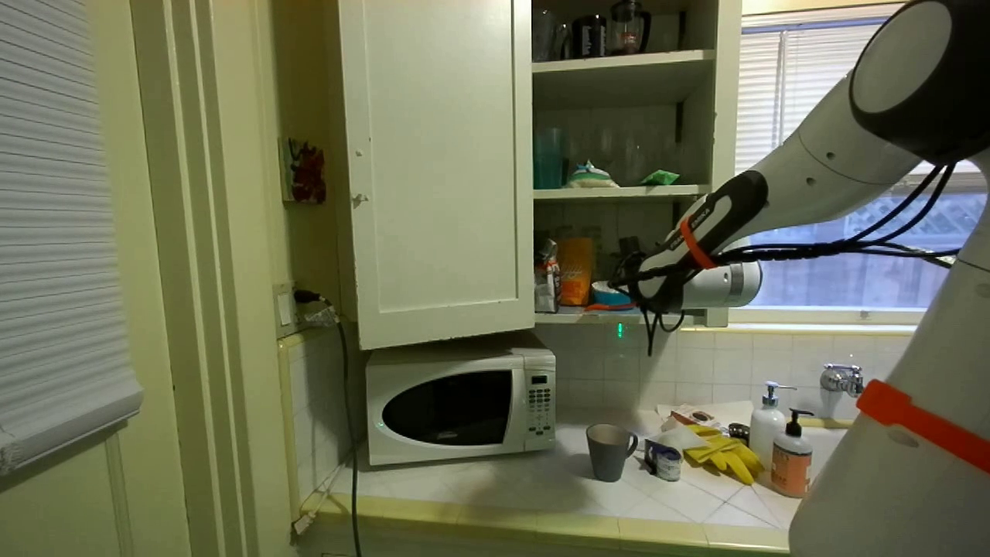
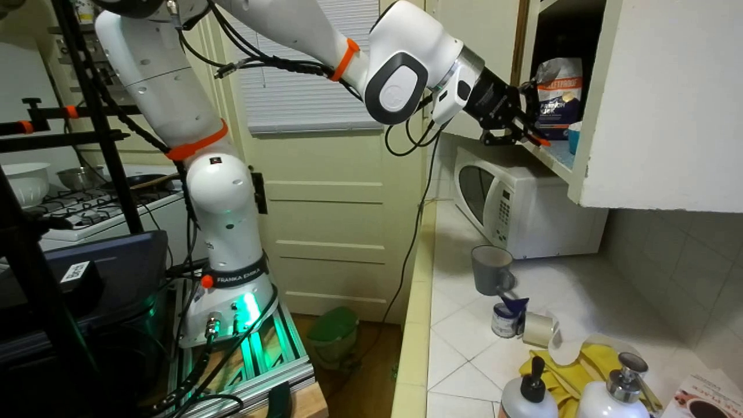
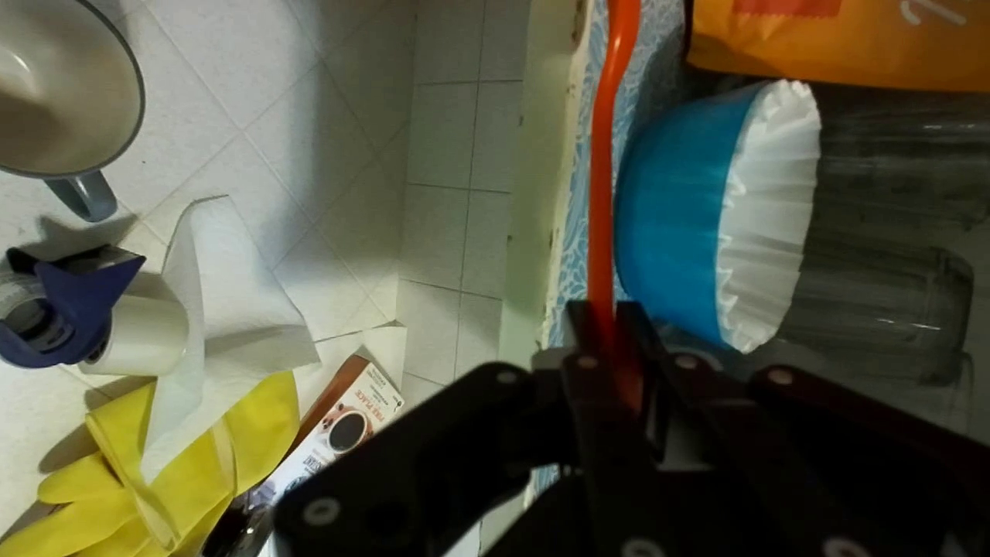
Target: Move the orange spoon to the open cupboard
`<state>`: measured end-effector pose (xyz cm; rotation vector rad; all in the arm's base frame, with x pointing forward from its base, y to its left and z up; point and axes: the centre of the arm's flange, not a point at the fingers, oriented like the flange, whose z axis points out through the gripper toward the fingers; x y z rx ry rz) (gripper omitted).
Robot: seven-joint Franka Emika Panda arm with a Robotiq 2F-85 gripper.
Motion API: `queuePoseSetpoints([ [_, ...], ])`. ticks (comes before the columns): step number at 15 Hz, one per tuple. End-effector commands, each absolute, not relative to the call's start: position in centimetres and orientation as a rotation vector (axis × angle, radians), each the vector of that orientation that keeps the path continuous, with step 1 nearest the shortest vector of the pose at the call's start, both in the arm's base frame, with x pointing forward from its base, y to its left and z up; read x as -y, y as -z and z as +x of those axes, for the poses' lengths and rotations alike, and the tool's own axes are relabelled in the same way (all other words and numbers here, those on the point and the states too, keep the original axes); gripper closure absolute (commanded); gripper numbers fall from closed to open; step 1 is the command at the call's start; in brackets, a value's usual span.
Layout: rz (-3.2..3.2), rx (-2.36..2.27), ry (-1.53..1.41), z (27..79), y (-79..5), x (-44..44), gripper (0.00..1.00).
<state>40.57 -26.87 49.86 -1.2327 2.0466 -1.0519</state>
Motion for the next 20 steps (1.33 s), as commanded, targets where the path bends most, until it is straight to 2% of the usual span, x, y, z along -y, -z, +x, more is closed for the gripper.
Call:
queuePoseSetpoints([
  [1,-1.205,-2.039,1.045,41.6,-49.6,28.5,0.97],
  [16,-1.229,-2.072,1.028,44.5,-48.8,30.2,0.97],
  [17,-1.233,-2.074,1.029,44.7,-48.7,30.1,0.91],
  [18,-1.236,-2.074,1.029,44.8,-48.7,30.1,0.65],
  [20,-1.243,-2.074,1.027,45.1,-48.7,30.1,0.57],
])
